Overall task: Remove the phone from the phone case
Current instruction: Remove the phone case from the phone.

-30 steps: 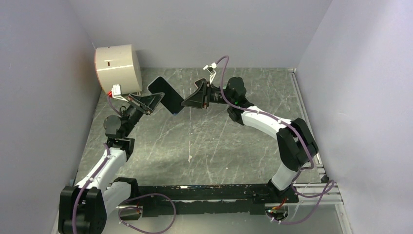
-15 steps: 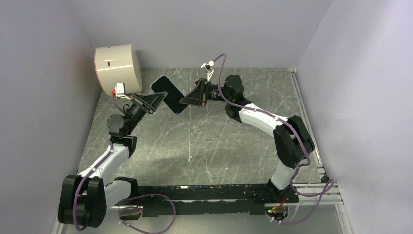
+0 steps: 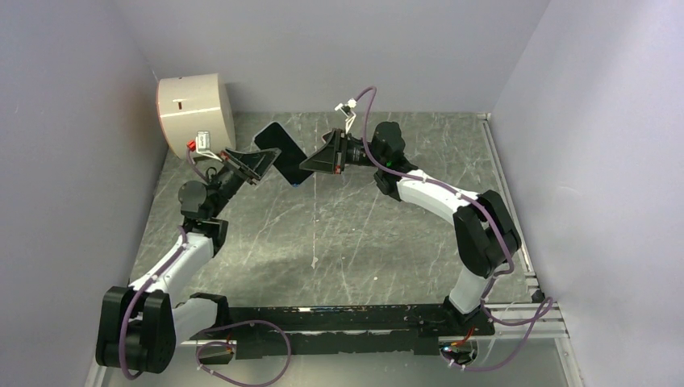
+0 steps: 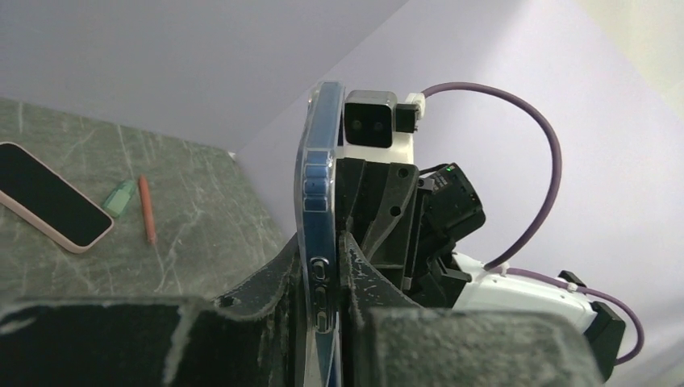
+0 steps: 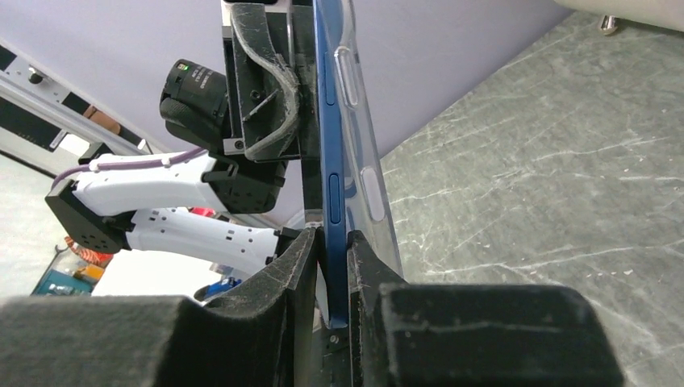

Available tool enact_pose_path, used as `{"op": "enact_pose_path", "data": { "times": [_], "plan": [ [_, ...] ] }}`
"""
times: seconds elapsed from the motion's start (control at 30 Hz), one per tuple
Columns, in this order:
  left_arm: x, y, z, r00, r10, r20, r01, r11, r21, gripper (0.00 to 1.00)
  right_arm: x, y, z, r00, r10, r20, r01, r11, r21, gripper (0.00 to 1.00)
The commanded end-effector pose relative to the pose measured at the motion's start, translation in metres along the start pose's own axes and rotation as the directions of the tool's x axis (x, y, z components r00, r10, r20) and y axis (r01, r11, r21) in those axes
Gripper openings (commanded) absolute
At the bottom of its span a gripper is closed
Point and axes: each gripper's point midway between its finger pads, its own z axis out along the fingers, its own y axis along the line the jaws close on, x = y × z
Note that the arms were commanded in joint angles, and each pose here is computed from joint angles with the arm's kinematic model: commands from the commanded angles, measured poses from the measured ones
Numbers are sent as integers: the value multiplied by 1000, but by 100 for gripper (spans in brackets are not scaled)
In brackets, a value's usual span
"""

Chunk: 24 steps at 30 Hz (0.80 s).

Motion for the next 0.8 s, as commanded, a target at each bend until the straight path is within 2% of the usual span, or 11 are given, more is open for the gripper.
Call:
{"op": "enact_pose_path", "data": {
  "times": [0.0, 0.2, 0.37, 0.57, 0.77],
  "plan": [
    [15, 6, 5, 995, 73, -68, -73, 997, -6, 24, -26, 55, 2, 990, -122, 64, 128, 987, -94, 0],
    [13, 11, 3, 992, 114, -52, -116, 993, -38, 50, -34, 56, -6, 988, -128, 86, 133, 989, -60, 0],
    [7, 12, -1, 985, 166, -35, -168, 983, -69, 64, -40, 50, -11, 987, -120, 108, 123, 992, -17, 0],
    [5, 12, -5, 975, 222, -25, -223, 972, -79, 71, -51, 39, -22, 984, -79, 157, 77, 997, 21, 0],
    [8, 11, -6, 973, 229, -10, -229, 973, -37, 69, -59, 34, -33, 978, -68, 196, 59, 997, 52, 0]
  ]
}}
